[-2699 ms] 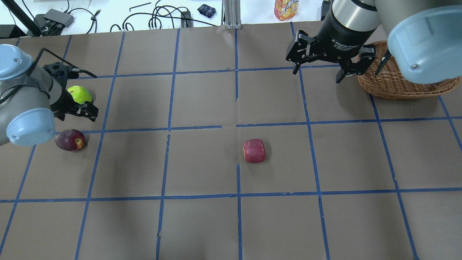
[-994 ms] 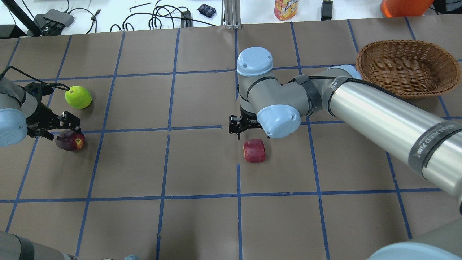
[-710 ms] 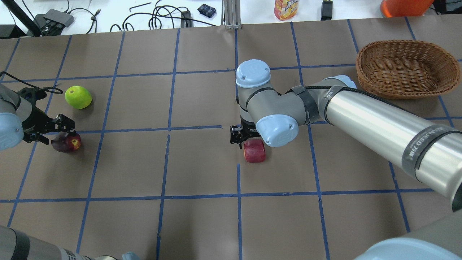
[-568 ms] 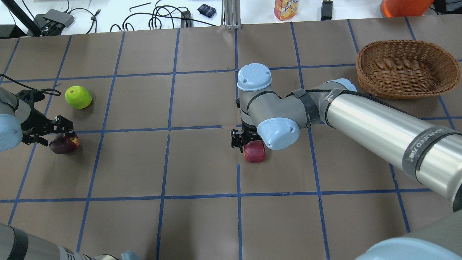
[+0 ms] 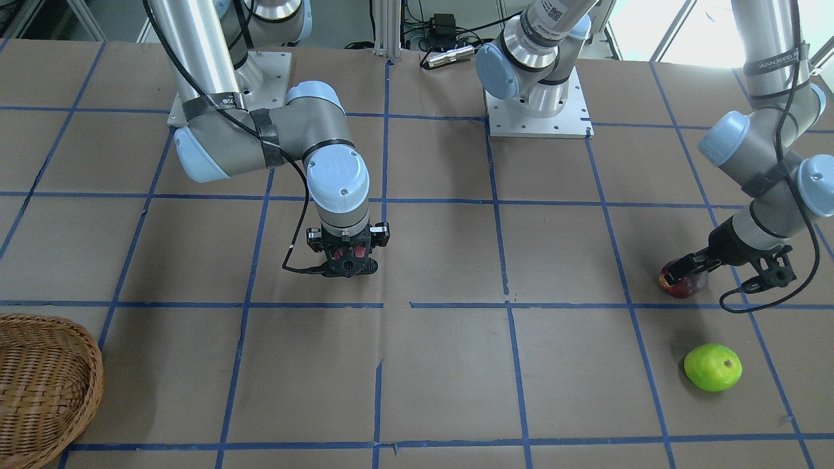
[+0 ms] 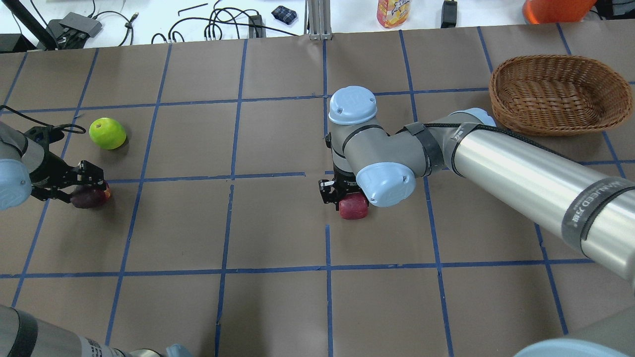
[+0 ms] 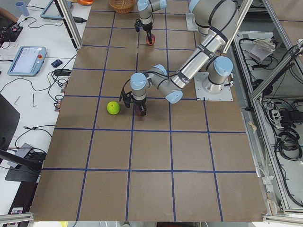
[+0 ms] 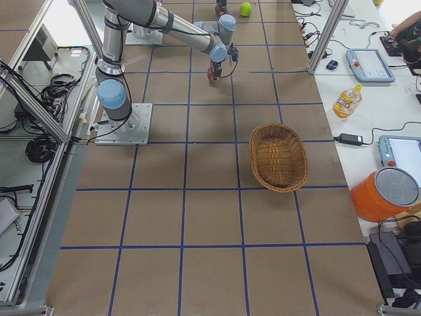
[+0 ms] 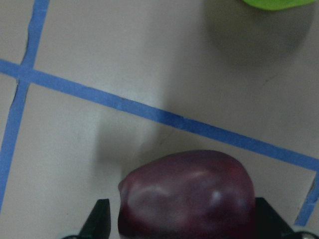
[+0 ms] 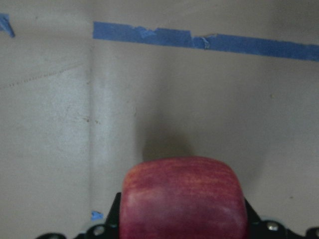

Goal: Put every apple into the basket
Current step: 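Carry red apple into basket with right gripper while left carries dark apple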

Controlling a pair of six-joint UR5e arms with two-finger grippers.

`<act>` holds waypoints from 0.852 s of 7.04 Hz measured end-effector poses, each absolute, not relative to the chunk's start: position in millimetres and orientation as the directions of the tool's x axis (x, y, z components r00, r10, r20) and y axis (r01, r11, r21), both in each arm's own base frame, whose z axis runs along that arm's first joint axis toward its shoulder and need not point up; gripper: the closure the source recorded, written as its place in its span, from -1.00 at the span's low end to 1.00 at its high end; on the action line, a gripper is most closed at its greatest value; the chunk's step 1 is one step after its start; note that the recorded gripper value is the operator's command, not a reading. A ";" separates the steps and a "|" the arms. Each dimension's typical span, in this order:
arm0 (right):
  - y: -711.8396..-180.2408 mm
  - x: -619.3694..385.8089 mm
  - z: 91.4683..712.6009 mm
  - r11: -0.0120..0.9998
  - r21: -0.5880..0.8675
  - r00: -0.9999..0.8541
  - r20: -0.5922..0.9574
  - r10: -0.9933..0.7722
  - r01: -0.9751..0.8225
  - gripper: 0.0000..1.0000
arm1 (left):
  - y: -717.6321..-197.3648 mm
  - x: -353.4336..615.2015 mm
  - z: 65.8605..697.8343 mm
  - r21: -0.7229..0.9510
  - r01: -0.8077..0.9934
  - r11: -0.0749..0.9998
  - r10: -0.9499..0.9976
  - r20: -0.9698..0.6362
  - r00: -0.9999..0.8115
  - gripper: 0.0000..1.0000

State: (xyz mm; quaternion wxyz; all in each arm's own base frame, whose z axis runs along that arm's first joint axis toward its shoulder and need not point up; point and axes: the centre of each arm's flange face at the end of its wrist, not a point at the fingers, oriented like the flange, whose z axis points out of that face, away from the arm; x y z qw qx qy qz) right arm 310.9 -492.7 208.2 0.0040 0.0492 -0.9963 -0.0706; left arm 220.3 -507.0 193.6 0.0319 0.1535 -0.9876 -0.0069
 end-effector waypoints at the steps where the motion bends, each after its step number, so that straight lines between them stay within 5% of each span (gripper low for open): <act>1: -521.0 290.7 242.5 0.996 0.068 -0.998 0.008 -0.063 -0.062 0.80 | -505.6 218.5 193.4 0.020 -0.285 0.958 -0.286 0.070 -0.956 1.00; 4: -618.5 114.7 312.4 0.997 -0.066 -0.998 0.043 0.045 0.042 0.84 | -516.6 182.0 234.9 -0.032 -0.189 0.982 -0.187 0.037 -0.982 1.00; 6: -639.1 -6.8 325.0 0.999 -0.033 -0.999 0.047 -0.014 -0.015 0.82 | -530.6 84.5 261.9 -0.037 -0.028 0.999 -0.026 0.041 -0.999 1.00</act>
